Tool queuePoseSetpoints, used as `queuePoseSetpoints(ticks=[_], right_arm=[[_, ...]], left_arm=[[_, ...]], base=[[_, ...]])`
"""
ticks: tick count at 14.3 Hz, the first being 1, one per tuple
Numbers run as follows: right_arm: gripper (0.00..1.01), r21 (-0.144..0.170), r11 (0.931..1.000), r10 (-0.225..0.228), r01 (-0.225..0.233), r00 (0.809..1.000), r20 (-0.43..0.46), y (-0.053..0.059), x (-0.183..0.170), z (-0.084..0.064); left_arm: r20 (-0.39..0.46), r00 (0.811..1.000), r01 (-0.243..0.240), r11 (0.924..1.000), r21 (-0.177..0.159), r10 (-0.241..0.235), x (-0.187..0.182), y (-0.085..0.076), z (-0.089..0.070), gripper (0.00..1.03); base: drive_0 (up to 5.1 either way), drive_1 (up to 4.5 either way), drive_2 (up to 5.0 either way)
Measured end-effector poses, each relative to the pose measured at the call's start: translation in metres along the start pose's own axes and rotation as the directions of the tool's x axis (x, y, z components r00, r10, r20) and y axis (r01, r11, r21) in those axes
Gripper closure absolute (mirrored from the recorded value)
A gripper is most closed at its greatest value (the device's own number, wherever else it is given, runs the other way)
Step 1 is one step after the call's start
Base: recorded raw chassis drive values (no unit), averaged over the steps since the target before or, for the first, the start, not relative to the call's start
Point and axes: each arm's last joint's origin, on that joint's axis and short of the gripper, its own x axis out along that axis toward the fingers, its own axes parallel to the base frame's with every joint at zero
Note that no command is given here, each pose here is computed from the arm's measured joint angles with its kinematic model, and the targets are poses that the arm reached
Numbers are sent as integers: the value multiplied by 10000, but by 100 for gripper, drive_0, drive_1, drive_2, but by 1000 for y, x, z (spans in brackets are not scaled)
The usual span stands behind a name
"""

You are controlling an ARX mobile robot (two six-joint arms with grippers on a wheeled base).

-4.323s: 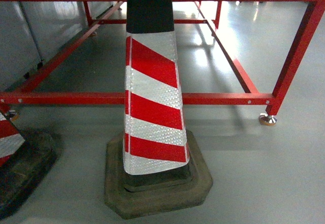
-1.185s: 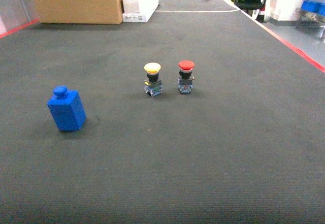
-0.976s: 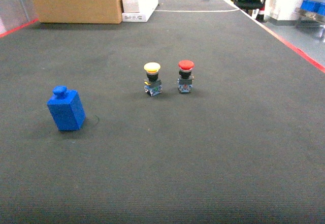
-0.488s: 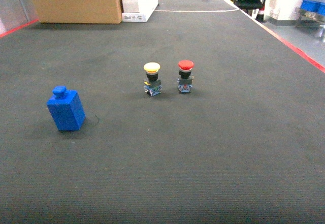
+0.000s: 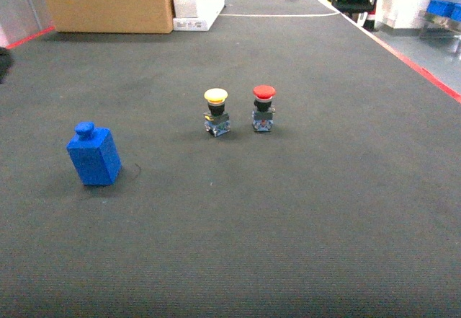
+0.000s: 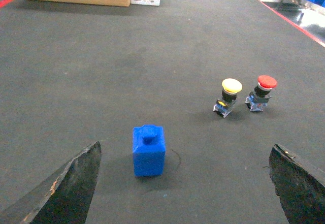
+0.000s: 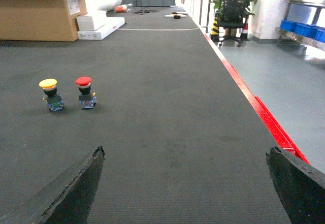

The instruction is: Pick blue part to blue bin on bottom shelf

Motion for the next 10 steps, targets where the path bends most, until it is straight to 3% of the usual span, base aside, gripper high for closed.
queuePoseSetpoints(ticks=[2,6,9,10], right_arm=[[3,0,10000,0,0,10000,4,0,0,0],[3,0,10000,0,0,10000,4,0,0,0],[3,0,10000,0,0,10000,4,0,0,0],[3,0,10000,-4,4,10000,0,0,0,0]], left_arm=[[-297,9995,106,9992,374,-95,36,0,-12,5],[-1469,9891,112,9943,1058,45,108,12,-65,5],[-2387,9709,77,9937,1120,194,140,22,-98,5],[-2326,9724,77,9929,1191,203,154,25,-107,5]], base=[[0,0,0],[0,0,0],[0,0,0],[0,0,0]])
